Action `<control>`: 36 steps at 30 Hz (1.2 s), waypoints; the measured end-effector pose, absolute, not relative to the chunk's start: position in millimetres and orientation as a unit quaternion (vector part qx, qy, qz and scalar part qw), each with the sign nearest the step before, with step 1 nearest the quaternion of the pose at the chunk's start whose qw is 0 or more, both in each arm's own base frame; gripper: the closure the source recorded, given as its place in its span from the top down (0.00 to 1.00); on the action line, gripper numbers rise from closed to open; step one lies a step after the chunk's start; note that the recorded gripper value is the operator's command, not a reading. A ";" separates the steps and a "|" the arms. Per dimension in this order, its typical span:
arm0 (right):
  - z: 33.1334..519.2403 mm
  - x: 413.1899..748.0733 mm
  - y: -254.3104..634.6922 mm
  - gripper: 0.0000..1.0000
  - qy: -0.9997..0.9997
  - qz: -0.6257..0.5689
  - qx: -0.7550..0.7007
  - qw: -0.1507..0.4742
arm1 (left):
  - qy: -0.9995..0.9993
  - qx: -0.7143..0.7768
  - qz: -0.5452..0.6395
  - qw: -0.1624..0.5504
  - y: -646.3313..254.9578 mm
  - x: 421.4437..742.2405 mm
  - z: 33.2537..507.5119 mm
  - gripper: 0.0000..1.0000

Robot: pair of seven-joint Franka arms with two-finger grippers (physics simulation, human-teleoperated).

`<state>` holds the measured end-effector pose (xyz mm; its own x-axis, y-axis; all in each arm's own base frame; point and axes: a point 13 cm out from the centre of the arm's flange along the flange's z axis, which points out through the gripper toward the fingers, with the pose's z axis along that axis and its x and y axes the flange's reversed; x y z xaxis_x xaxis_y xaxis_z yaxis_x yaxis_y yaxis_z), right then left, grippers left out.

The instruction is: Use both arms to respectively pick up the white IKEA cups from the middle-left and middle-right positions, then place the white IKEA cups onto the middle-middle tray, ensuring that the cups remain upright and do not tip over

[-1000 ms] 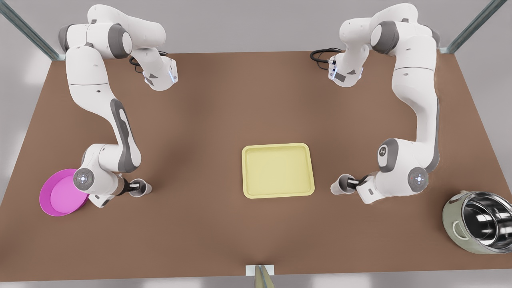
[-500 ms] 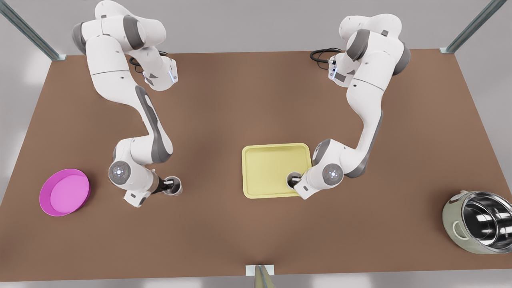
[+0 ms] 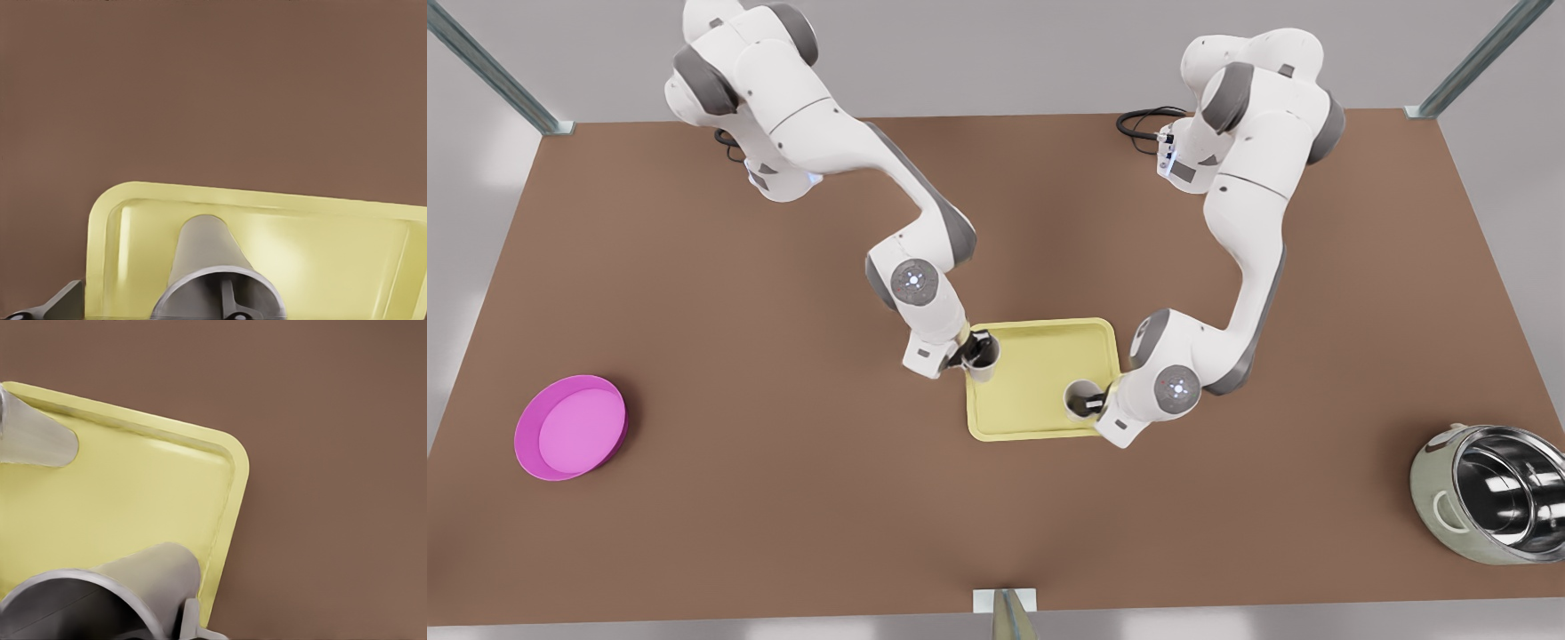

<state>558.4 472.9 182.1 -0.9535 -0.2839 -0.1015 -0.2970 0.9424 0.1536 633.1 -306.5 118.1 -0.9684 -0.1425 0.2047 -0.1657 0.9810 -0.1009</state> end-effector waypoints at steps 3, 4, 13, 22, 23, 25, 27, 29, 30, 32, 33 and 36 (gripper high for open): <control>166.0 562.3 497.1 0.23 0.987 0.092 -0.121 0.049 | -0.989 0.090 0.052 0.102 -304.4 631.0 131.9 1.00; 159.7 564.0 502.4 0.23 0.988 0.094 -0.111 0.051 | -0.989 0.093 0.051 0.104 -305.8 629.2 136.8 1.00; 105.0 575.3 510.2 0.73 0.992 0.103 -0.031 0.062 | -0.982 0.189 0.012 0.006 -82.0 683.3 427.0 1.00; 106.6 578.2 519.1 1.00 0.991 0.111 0.010 0.072 | -0.994 0.075 -0.057 0.057 -58.7 579.0 466.9 1.00; 107.7 579.6 518.3 1.00 0.991 0.112 0.015 0.072 | -0.995 0.063 -0.055 0.062 -61.0 576.8 466.2 1.00; 114.5 581.2 518.7 1.00 0.990 0.116 0.023 0.074 | -0.995 0.044 -0.052 0.069 -61.5 573.7 464.9 1.00; 132.2 580.9 520.5 1.00 0.989 0.121 0.029 0.076 | -0.996 0.028 -0.050 0.075 -61.1 571.7 463.5 1.00; 161.1 579.3 523.3 1.00 0.988 0.127 0.034 0.076 | -0.996 0.013 -0.048 0.080 -61.2 570.2 462.6 1.00; 183.0 578.5 524.6 1.00 0.988 0.132 0.036 0.076 | -0.996 0.006 -0.048 0.081 -61.3 569.6 462.4 1.00; 215.8 590.9 500.2 1.00 0.988 0.127 0.053 0.066 | -0.995 -0.006 -0.047 0.084 -60.8 568.7 461.8 1.00; 220.1 613.7 462.9 1.00 0.989 0.116 0.076 0.056 | -0.995 -0.011 -0.046 0.085 -60.6 568.5 461.3 1.00; 206.1 701.4 271.4 1.00 0.983 0.066 0.167 0.025 | -0.995 -0.027 -0.045 0.088 -60.7 567.8 460.8 1.00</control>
